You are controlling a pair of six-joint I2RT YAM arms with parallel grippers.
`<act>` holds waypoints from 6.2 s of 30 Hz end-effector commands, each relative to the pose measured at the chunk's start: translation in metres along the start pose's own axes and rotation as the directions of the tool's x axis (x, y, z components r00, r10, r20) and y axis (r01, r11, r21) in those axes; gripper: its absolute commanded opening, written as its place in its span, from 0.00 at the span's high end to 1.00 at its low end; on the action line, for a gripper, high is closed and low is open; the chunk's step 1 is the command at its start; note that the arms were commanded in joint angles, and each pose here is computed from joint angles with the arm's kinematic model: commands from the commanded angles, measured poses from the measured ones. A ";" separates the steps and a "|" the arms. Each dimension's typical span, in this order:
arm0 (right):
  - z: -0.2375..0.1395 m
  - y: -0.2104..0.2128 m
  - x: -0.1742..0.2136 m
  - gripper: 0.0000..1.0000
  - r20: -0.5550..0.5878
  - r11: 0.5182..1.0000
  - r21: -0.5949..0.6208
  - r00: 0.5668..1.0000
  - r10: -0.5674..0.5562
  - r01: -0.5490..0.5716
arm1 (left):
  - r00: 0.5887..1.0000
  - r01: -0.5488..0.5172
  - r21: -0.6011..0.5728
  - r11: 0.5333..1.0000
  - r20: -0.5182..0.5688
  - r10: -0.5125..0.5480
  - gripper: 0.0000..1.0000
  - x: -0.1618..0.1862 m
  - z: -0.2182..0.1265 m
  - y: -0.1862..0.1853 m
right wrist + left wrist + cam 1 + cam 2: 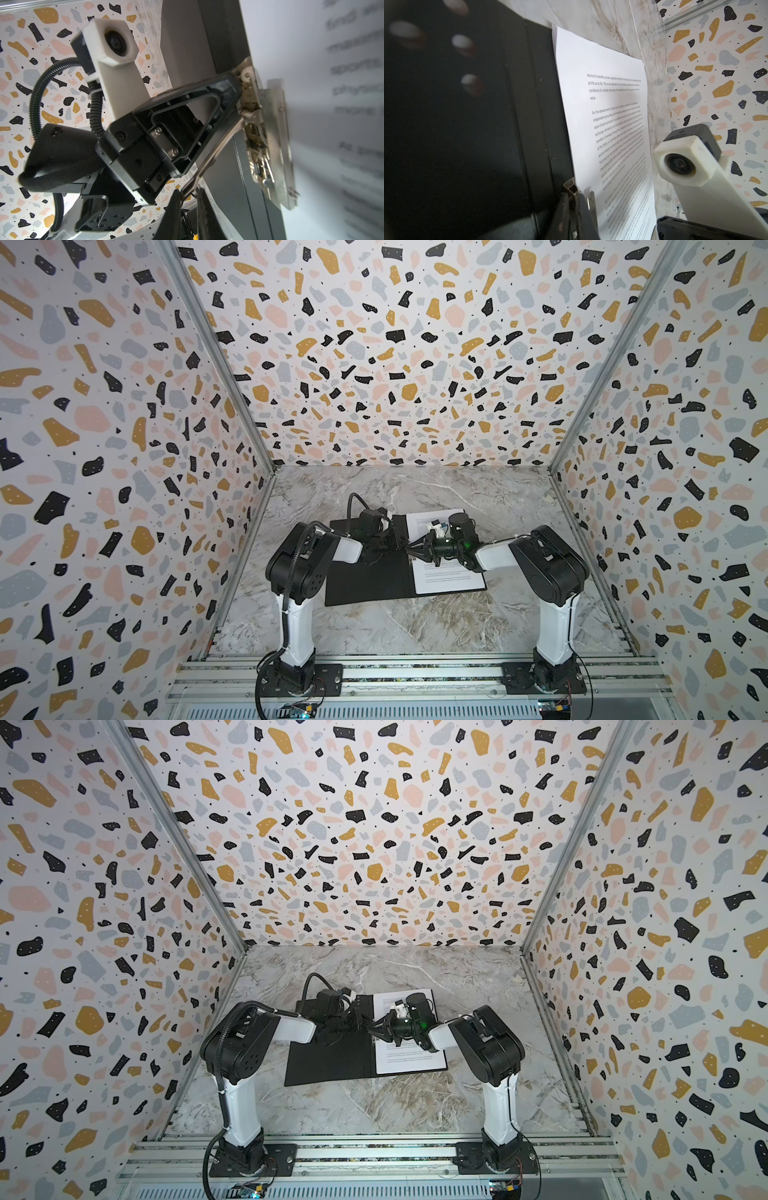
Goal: Put the files into the folder
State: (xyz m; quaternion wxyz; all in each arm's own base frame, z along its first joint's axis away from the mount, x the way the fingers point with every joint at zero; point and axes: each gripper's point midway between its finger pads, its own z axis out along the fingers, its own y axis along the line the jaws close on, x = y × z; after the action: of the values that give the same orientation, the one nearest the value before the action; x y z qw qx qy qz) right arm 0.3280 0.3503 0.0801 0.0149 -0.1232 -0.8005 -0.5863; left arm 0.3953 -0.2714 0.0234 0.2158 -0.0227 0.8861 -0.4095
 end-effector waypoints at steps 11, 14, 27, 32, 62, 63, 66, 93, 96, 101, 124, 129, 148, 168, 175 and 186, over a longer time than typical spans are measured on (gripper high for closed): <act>0.001 -0.005 0.010 0.90 -0.050 1.000 -0.009 0.999 -0.014 0.013 | 0.999 0.015 -0.071 0.997 -0.033 -0.018 0.91 0.012 0.008 0.023; 0.000 -0.009 0.013 0.92 -0.056 1.000 -0.005 0.998 -0.009 0.009 | 0.999 0.017 -0.072 0.997 -0.032 -0.019 0.91 0.011 0.008 0.023; -0.006 -0.035 0.025 0.96 -0.070 0.999 0.037 0.997 0.015 -0.013 | 0.999 0.020 -0.072 0.997 -0.037 -0.023 0.91 0.013 0.009 0.024; -0.006 -0.019 0.021 0.87 -0.056 1.000 0.007 0.998 -0.001 0.001 | 0.999 0.020 -0.075 0.997 -0.040 -0.023 0.91 0.014 0.009 0.025; -0.013 0.027 -0.016 0.60 0.033 0.995 -0.096 0.999 0.031 -0.027 | 0.999 0.005 -0.086 0.996 -0.037 -0.009 0.91 0.015 0.007 0.028; -0.012 0.025 -0.017 0.60 0.032 0.995 -0.091 0.999 0.036 -0.032 | 0.999 0.003 -0.087 0.996 -0.036 -0.006 0.91 0.014 0.007 0.028; -0.009 0.021 -0.021 0.59 0.028 0.996 -0.081 0.998 0.051 -0.048 | 0.999 -0.002 -0.094 0.996 -0.040 -0.002 0.91 0.014 0.007 0.029; 0.008 0.005 -0.016 0.67 -0.050 0.987 -0.075 0.989 0.142 -0.145 | 0.999 -0.011 -0.102 0.995 -0.038 0.007 0.91 0.013 0.008 0.030; 0.009 0.005 -0.016 0.69 -0.058 0.986 -0.074 0.988 0.145 -0.149 | 0.999 -0.013 -0.102 0.995 -0.041 0.009 0.91 0.014 0.008 0.030; 0.010 0.006 -0.014 0.74 -0.064 0.986 -0.077 0.988 0.142 -0.146 | 0.999 -0.010 -0.103 0.995 -0.044 0.006 0.91 0.015 0.009 0.031; 0.014 0.000 0.000 0.90 -0.102 0.989 -0.065 0.987 0.122 -0.129 | 0.999 -0.004 -0.110 0.994 -0.053 -0.002 0.92 0.017 0.012 0.035; 0.013 -0.002 0.005 0.92 -0.123 0.992 -0.064 0.987 0.100 -0.108 | 0.998 -0.005 -0.114 0.993 -0.057 -0.002 0.92 0.018 0.013 0.037; 0.011 -0.019 0.023 0.96 -0.189 1.000 -0.002 0.982 -0.029 0.029 | 0.998 0.000 -0.120 0.993 -0.063 -0.008 0.91 0.020 0.014 0.040; 0.014 -0.016 0.032 0.89 -0.199 0.999 0.011 0.979 -0.032 0.035 | 0.998 0.003 -0.125 0.992 -0.066 -0.012 0.92 0.023 0.015 0.043; 0.015 -0.018 0.035 0.88 -0.205 1.000 0.019 0.978 -0.021 0.025 | 0.998 0.004 -0.125 0.992 -0.066 -0.012 0.92 0.023 0.015 0.044; 0.012 -0.027 0.039 0.89 -0.197 1.000 0.031 0.980 0.007 -0.001 | 0.998 0.005 -0.126 0.992 -0.068 -0.014 0.92 0.025 0.015 0.045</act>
State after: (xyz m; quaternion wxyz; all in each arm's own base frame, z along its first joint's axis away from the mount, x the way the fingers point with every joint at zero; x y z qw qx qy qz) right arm 0.3073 0.3614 0.0575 0.0652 -0.0716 -0.8019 -0.5896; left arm 0.4003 -0.2751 0.0215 0.2233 -0.0027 0.8849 -0.4088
